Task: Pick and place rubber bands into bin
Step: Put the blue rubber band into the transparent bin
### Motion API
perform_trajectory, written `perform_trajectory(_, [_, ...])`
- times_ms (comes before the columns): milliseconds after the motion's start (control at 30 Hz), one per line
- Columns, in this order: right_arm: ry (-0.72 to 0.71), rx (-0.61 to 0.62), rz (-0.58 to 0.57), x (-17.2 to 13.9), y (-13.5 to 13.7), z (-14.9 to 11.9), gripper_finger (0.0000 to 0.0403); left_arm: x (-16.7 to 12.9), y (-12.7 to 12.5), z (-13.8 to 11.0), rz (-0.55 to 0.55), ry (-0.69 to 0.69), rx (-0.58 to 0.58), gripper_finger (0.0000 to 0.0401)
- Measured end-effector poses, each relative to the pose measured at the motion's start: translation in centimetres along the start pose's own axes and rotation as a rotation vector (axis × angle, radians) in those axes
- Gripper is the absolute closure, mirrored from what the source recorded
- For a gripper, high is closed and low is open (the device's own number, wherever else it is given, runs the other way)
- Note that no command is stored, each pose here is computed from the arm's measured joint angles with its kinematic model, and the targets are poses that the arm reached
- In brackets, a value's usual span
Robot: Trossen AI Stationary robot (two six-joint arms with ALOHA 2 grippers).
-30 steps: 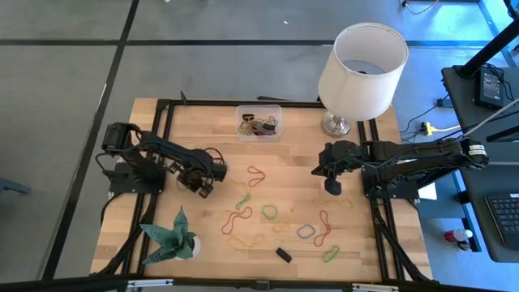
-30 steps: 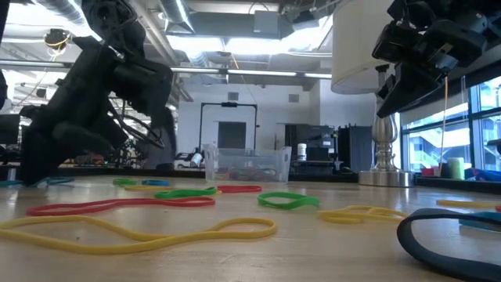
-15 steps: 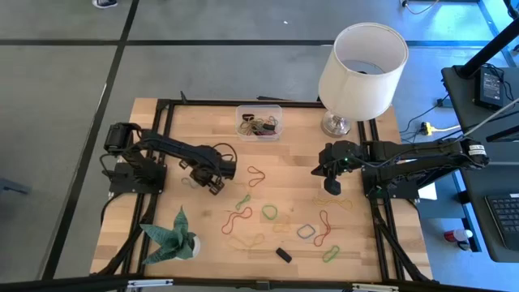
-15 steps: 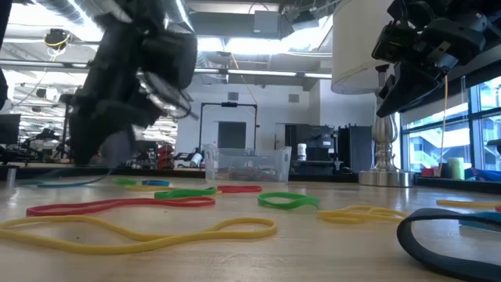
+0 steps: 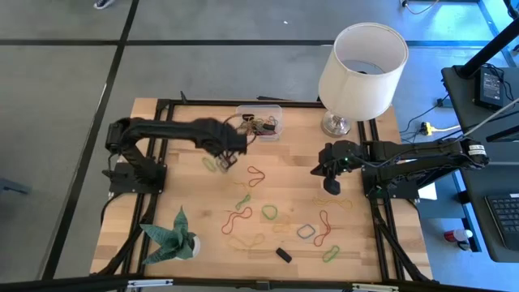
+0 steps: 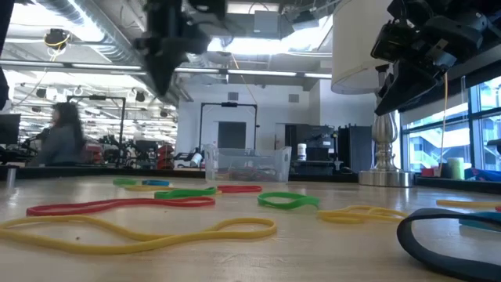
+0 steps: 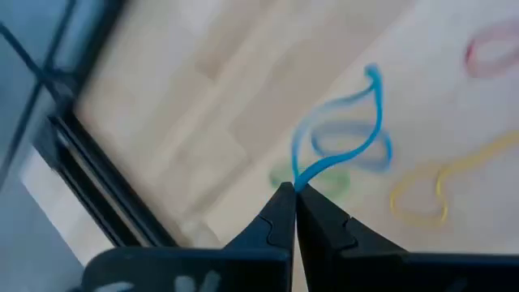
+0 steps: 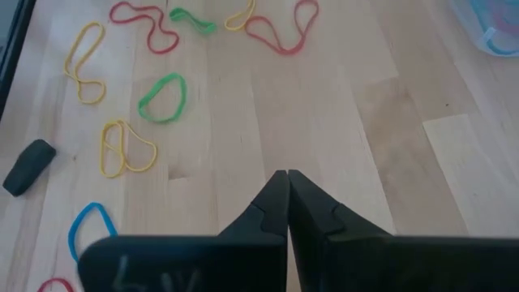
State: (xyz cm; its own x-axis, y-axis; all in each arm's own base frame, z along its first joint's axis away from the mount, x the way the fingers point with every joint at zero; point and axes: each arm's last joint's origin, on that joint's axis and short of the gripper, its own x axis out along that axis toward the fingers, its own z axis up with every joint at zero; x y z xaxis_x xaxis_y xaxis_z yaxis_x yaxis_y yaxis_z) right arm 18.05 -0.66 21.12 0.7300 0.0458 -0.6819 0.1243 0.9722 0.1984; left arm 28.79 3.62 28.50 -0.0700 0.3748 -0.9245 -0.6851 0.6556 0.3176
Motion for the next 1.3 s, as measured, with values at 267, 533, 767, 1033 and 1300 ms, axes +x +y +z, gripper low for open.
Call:
perform_trajectory(267, [-0.029, 0.038, -0.024, 0.0, -0.1, 0.2, 0.0397, -2.0, 2.9, 6.7, 0.028, -0.203, 0.095, 0.0399])
perform_trajectory(533, [-0.057, 0.139, -0.093, 0.0, -0.2, 0.4, 0.0397, 1.5, 2.9, 13.8, -0.018, -0.266, 0.225, 0.0399])
perform_trajectory(767, [-0.083, 0.197, -0.147, -0.1, -0.4, 0.4, 0.0397, 6.9, 1.5, 15.9, 0.012, -0.139, 0.329, 0.0399])
perform_trajectory(1033, [-0.086, 0.221, -0.151, -0.1, -0.4, 0.4, 0.0397, 10.7, 2.0, 16.4, 0.042, -0.007, 0.301, 0.0398])
perform_trajectory(1300, [-0.085, 0.217, -0.151, -0.1, -0.4, 0.4, 0.0397, 11.3, 2.9, 16.8, -0.050, 0.007, 0.178, 0.0346])
